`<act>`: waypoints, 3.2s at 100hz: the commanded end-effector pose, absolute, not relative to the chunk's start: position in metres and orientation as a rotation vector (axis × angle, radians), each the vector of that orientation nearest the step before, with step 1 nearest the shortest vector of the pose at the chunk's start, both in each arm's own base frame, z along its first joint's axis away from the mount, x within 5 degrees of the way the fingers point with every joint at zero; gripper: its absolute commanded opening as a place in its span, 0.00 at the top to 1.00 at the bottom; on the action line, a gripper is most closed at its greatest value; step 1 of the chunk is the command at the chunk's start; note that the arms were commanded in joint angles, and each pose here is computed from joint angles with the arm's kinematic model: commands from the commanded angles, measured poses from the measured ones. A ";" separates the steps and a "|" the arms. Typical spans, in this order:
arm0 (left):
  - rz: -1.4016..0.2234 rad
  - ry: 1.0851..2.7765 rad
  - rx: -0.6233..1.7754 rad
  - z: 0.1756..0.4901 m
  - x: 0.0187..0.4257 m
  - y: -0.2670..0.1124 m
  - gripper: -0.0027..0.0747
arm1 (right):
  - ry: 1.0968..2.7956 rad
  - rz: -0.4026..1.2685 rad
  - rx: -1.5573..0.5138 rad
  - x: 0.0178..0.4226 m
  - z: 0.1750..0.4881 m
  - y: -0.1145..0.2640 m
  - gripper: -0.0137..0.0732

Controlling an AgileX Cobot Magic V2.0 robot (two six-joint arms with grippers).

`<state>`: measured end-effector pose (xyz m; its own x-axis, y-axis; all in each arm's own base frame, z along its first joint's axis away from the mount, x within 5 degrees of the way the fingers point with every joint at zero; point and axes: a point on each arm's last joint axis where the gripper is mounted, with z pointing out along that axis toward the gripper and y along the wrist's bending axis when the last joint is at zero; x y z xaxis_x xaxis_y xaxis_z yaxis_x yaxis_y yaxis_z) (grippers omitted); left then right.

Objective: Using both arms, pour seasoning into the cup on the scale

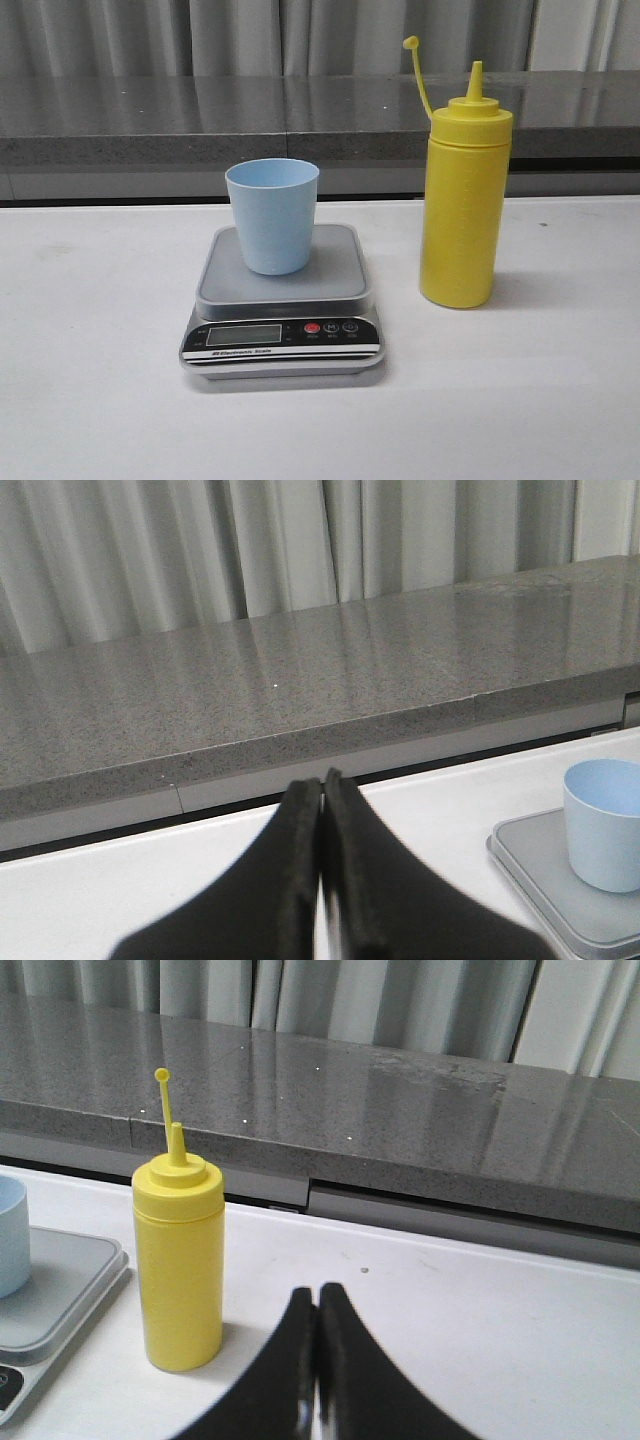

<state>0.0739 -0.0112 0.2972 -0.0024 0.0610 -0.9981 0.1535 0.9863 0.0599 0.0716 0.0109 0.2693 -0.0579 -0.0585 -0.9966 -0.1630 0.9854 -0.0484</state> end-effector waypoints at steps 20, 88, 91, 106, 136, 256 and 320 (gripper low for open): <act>-0.085 1.473 0.158 0.313 0.073 -0.012 0.99 | 1.531 0.060 -0.178 0.062 0.280 0.009 0.98; -0.085 1.473 0.158 0.313 0.073 -0.012 0.99 | 1.507 0.018 0.015 0.054 0.212 0.000 0.98; -0.085 1.473 0.158 0.313 0.073 -0.012 0.99 | 1.509 0.008 0.004 0.055 0.208 0.000 0.98; -0.085 1.473 0.158 0.313 0.073 -0.012 0.99 | 1.522 -0.038 -0.040 0.056 0.202 0.000 0.98; -0.085 1.473 0.158 0.313 0.073 -0.012 0.99 | 1.518 -0.051 -0.053 0.056 0.202 0.000 0.98; -0.059 1.492 0.182 0.300 0.074 -0.012 0.99 | 1.520 -0.051 -0.053 0.056 0.202 0.000 0.98; -0.002 1.441 0.062 0.218 0.054 -0.002 0.99 | 1.520 -0.051 -0.053 0.056 0.202 0.000 0.98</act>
<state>0.0569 -0.0032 0.2055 0.0056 0.0611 -0.9981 0.0611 0.9962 0.0614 0.0567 -0.0004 0.1937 -0.0456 -0.0453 -0.9979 -0.0026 0.9990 -0.0452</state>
